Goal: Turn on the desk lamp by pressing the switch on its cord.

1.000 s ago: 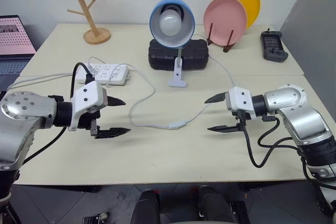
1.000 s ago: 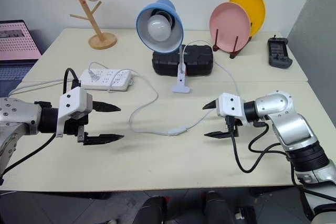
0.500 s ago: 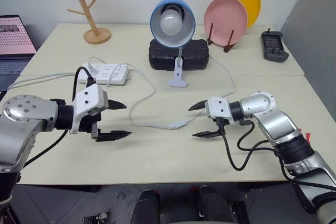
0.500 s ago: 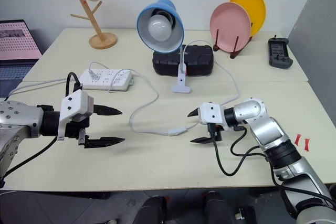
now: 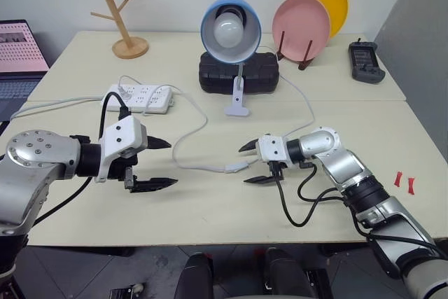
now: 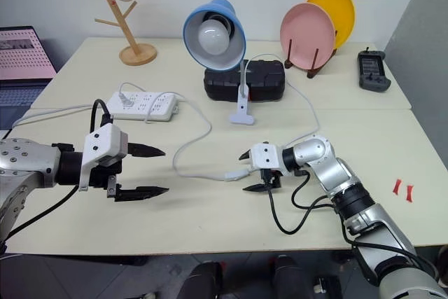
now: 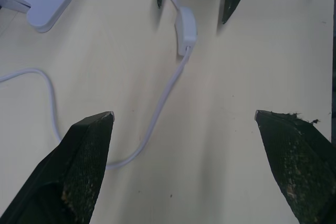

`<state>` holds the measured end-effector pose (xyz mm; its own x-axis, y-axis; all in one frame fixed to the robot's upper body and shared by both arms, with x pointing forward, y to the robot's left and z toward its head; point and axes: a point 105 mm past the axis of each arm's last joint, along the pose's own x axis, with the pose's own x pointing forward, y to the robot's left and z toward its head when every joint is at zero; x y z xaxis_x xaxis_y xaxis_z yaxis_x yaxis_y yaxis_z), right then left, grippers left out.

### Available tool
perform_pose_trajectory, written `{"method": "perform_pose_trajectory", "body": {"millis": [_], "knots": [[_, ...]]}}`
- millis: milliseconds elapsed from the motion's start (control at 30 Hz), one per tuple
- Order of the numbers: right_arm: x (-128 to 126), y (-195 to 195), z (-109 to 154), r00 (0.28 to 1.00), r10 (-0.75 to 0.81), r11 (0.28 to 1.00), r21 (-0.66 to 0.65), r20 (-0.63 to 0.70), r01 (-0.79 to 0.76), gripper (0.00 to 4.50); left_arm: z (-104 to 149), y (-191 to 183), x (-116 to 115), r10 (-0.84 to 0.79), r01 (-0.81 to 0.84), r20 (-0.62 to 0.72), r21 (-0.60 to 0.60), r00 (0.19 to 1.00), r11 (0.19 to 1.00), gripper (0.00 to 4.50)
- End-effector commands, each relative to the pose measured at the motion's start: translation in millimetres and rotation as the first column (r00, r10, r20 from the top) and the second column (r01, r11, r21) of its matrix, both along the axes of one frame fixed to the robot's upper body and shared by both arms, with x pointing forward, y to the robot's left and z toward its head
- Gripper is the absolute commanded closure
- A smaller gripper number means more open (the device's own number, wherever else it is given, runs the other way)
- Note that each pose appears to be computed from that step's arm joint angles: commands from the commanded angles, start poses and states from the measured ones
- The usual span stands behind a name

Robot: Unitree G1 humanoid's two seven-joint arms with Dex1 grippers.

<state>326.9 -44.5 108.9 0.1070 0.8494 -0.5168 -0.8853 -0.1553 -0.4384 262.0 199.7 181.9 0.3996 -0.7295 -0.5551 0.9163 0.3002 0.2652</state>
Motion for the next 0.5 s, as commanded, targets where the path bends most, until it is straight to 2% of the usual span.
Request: {"method": "perform_pose_trajectory", "body": {"millis": [33, 333, 400, 500], "knots": [[2.5, 4.9, 5.0, 0.998, 0.039, 0.999, -0.01, 0.058, -0.038, 1.45, 13.0, -2.5, 0.2, -0.007, 0.008, 0.052, -0.005, 0.999, 1.0, 0.0], [7.4, 6.0, -0.6, 0.996, 0.042, 0.999, -0.016, 0.077, -0.041, 3.88, 13.0, -3.6, 0.2, -0.004, 0.004, 0.055, -0.009, 0.999, 1.0, 0.0], [8.3, 5.9, -0.9, 0.996, 0.04, 0.999, -0.016, 0.078, -0.039, 4.14, 12.1, -4.3, 0.0, -0.004, 0.004, 0.054, -0.011, 0.999, 1.0, 0.0], [9.1, 3.9, -1.7, 0.996, 0.04, 0.999, -0.02, 0.08, -0.038, 4.13, 11.6, -5.2, 0.0, -0.002, 0.003, 0.053, -0.015, 0.999, 1.0, 0.0]]}}
